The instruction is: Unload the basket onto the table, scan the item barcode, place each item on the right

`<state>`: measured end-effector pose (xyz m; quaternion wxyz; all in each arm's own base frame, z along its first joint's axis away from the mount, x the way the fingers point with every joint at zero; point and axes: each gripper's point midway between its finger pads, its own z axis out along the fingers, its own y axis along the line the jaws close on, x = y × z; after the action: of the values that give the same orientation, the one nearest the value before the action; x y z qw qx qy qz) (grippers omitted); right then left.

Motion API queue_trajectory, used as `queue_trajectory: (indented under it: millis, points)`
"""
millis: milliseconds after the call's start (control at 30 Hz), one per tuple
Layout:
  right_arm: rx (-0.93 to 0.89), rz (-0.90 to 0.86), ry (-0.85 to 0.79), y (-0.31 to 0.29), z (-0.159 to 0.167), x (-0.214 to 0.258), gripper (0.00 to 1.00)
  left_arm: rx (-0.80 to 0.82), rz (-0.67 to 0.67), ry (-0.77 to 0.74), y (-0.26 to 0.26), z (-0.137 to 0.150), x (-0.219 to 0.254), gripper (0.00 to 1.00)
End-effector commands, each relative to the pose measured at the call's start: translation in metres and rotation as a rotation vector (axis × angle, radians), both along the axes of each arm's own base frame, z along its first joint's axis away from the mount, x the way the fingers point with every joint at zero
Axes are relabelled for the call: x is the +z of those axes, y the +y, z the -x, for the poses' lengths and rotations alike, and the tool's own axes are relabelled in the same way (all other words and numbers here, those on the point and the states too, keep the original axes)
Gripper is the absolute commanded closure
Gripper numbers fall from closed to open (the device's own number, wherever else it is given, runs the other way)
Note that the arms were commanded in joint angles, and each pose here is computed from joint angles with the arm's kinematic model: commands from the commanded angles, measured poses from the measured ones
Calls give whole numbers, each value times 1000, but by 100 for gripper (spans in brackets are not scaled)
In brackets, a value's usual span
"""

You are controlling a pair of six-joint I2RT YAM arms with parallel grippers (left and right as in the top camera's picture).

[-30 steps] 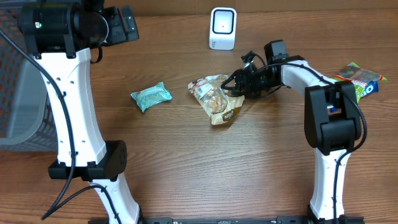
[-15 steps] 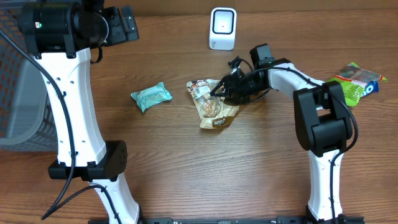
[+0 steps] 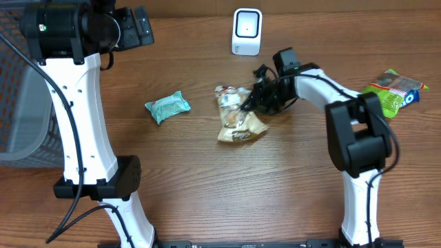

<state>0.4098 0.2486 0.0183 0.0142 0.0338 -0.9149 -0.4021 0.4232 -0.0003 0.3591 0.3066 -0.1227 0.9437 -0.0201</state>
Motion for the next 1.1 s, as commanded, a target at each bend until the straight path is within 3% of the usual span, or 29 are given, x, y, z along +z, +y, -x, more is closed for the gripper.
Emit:
queue_trajectory:
  millis: [0, 133, 167, 200, 267, 467, 733, 900, 967, 1000, 1033, 1067]
  points:
    - [-161, 412, -304, -64, -45, 55, 96, 1, 2, -17, -2, 4, 7, 0]
    - [-281, 776, -496, -110, -58, 104, 96, 1, 2, -18, -2, 4, 7, 0]
    - [-336, 1002, -591, -132, -57, 130, 96, 0, 2, -18, -2, 4, 7, 0]
    - [-353, 1114, -632, -139, -55, 140, 96, 1, 2, -18, -2, 4, 7, 0]
    - [-365, 1263, -702, -142, -50, 156, 96, 1, 2, -17, -2, 4, 7, 0]
    - [-263, 1423, -799, -96, -28, 144, 96, 1, 2, -18, -2, 4, 7, 0]
    - [125, 1919, -948, -67, -2, 96, 92, 0, 2, -18, -2, 4, 7, 0]
    - [215, 1921, -1005, -37, 14, 73, 87, 1, 2, -18, -2, 4, 7, 0]
    - [199, 1882, -1029, -25, 18, 72, 78, 1, 2, -18, -2, 4, 7, 0]
    - [217, 1830, -1018, -14, 23, 67, 49, 1, 2, -18, -2, 4, 7, 0]
    - [237, 1793, -994, -9, 27, 63, 33, 1, 2, -18, -2, 4, 7, 0]
    - [263, 1749, -958, -3, 33, 57, 25, 1, 2, -18, -2, 4, 7, 0]
